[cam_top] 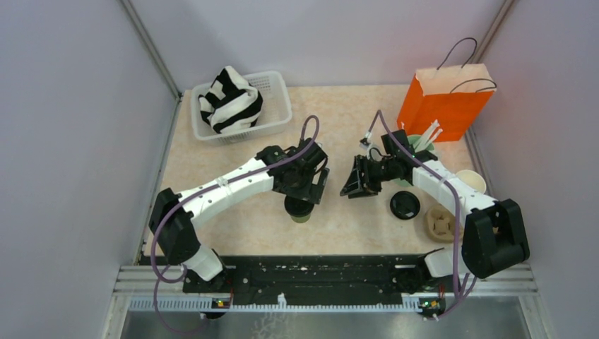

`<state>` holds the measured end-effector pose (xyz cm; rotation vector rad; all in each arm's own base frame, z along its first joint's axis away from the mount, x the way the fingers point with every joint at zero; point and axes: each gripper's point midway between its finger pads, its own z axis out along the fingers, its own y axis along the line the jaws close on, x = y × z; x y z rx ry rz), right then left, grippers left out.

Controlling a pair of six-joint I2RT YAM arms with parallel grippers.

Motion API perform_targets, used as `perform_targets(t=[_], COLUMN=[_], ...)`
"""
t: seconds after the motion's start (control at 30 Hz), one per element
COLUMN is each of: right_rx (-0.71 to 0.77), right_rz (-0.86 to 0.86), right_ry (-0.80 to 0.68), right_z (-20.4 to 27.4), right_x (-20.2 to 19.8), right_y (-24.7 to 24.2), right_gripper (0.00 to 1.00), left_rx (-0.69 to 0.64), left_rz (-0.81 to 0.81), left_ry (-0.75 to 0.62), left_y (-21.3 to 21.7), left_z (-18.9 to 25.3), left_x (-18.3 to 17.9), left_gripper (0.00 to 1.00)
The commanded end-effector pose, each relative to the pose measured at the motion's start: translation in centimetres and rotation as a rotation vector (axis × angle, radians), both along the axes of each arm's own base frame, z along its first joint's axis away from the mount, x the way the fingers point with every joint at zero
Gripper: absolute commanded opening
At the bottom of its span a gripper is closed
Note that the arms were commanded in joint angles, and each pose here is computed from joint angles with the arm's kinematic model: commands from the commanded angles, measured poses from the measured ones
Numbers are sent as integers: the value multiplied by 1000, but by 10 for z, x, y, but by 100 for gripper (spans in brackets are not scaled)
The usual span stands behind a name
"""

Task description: Pack the takeout coffee

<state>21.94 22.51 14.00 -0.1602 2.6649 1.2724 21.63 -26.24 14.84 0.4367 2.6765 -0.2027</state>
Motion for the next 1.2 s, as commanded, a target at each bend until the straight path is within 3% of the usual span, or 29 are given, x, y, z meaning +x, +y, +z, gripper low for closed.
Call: perform_targets(t=[0.0, 0.37, 0.7, 1.17], right_rx=[43, 52, 42, 32], right_rz=[15, 16, 12, 6], right_ry=[-76, -79, -77, -78], right_z=[15, 17, 16, 21], right_x=[3, 3, 3, -3], right_y=[1, 2, 1, -2], right_gripper=[45, 46, 46, 46], left_rx=[31, 96, 253, 290], left_rz=[39, 59, 139, 400], left_ry=[-10, 33, -26, -102], left_y=[7, 13, 59, 218], left_z=[-3, -23, -25, -38], left_x=[2, -1, 12, 133], left_gripper=[98, 94, 86, 84])
